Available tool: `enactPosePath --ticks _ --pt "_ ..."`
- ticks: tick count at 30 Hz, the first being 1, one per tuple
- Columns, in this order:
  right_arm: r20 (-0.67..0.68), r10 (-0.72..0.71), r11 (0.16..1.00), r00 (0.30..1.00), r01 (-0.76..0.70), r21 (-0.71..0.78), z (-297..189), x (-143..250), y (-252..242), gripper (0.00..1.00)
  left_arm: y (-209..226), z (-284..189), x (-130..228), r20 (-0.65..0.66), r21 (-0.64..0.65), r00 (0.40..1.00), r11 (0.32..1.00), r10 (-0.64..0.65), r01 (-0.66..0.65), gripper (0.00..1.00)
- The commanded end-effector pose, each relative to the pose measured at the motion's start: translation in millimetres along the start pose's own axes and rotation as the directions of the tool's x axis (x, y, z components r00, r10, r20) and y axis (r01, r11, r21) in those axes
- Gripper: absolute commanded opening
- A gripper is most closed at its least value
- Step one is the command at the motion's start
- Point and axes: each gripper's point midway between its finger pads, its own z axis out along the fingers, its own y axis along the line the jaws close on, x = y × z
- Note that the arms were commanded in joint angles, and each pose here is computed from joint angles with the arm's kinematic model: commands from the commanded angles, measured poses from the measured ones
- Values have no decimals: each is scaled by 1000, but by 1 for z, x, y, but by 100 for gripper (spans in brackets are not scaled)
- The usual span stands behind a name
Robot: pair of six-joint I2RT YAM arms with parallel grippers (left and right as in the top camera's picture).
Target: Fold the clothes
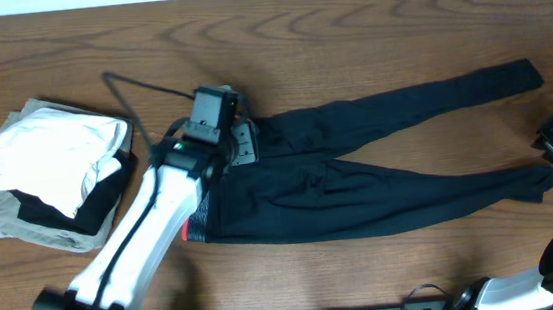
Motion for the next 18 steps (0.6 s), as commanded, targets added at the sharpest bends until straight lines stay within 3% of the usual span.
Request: enactPosePath --ticks 1,5,11,18 --pt "11 -32 999 999 32 -19 -3 -5 8 24 2 17 1 -22 -13 980 980 196 -197 69" --pt "11 -31 999 999 32 -16 -3 -5 7 24 -1 30 -7 6 -11 951 951 309 -309 72" --pt "15 -31 999 999 32 -5 -3 -5 6 24 -1 35 -34 106 -66 937 942 334 -329 77" --pt "16 -31 999 999 31 -5 -3 -5 5 24 3 46 -24 54 -73 918 918 393 -389 78"
